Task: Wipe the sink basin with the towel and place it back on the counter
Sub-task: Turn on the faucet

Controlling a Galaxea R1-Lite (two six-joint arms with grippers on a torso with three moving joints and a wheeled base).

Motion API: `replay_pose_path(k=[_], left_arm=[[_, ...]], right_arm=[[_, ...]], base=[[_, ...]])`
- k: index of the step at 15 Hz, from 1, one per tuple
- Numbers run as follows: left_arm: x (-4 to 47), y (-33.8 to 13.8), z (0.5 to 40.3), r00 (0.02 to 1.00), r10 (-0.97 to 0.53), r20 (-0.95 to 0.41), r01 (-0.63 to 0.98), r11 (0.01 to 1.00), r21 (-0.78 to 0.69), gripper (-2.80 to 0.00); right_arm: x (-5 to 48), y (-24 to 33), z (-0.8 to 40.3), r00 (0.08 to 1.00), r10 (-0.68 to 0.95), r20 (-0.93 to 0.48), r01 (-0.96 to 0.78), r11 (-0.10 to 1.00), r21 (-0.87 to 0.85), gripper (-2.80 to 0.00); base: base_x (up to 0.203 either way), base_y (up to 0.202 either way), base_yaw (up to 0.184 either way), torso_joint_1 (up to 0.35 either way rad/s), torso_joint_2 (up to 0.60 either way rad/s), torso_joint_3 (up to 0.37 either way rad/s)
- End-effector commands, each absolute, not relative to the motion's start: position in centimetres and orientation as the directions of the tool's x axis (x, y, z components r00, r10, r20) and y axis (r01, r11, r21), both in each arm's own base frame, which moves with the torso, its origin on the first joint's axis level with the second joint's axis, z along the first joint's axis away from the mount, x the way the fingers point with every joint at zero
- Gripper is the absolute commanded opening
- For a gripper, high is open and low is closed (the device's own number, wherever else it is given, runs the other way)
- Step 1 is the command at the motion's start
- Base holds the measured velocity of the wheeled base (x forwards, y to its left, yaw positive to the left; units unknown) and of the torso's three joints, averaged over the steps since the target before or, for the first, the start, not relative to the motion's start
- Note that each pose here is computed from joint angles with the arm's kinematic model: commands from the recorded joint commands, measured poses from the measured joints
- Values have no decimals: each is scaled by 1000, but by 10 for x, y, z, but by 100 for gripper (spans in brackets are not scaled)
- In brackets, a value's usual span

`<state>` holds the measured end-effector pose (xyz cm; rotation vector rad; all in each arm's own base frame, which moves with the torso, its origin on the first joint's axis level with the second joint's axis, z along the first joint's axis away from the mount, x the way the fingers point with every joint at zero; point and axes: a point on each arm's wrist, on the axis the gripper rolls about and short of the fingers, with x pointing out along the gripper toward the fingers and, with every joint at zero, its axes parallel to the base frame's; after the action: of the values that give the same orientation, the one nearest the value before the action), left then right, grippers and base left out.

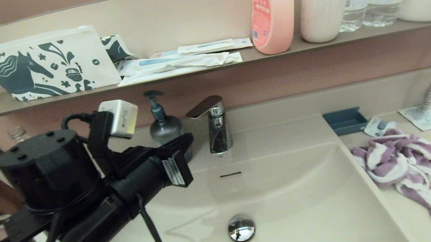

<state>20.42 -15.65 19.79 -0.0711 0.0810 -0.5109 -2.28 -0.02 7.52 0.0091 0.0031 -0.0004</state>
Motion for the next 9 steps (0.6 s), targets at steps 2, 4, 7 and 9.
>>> replay_pose_path(k=[2, 4, 7, 9], left_arm=[[229, -176, 177, 865, -489, -109, 483, 872, -82, -280], [238, -181, 166, 864, -488, -125, 481, 873, -84, -280], [252, -190, 162, 869, -491, -58, 485, 870, -88, -280], [257, -188, 164, 875, -482, -47, 477, 874, -87, -280]], right_arm=[[-23, 0, 75, 1000, 0, -3, 0, 1000, 9, -280], [-23, 0, 75, 1000, 0, -3, 0, 1000, 9, -280], [-23, 0, 75, 1000, 0, -3, 0, 1000, 9, -280], [-23, 0, 75, 1000, 0, -3, 0, 1000, 9, -280]], base=[[0, 0, 0, 0, 0, 0], [0, 0, 0, 0, 0, 0], [0, 0, 0, 0, 0, 0], [0, 0, 0, 0, 0, 0]])
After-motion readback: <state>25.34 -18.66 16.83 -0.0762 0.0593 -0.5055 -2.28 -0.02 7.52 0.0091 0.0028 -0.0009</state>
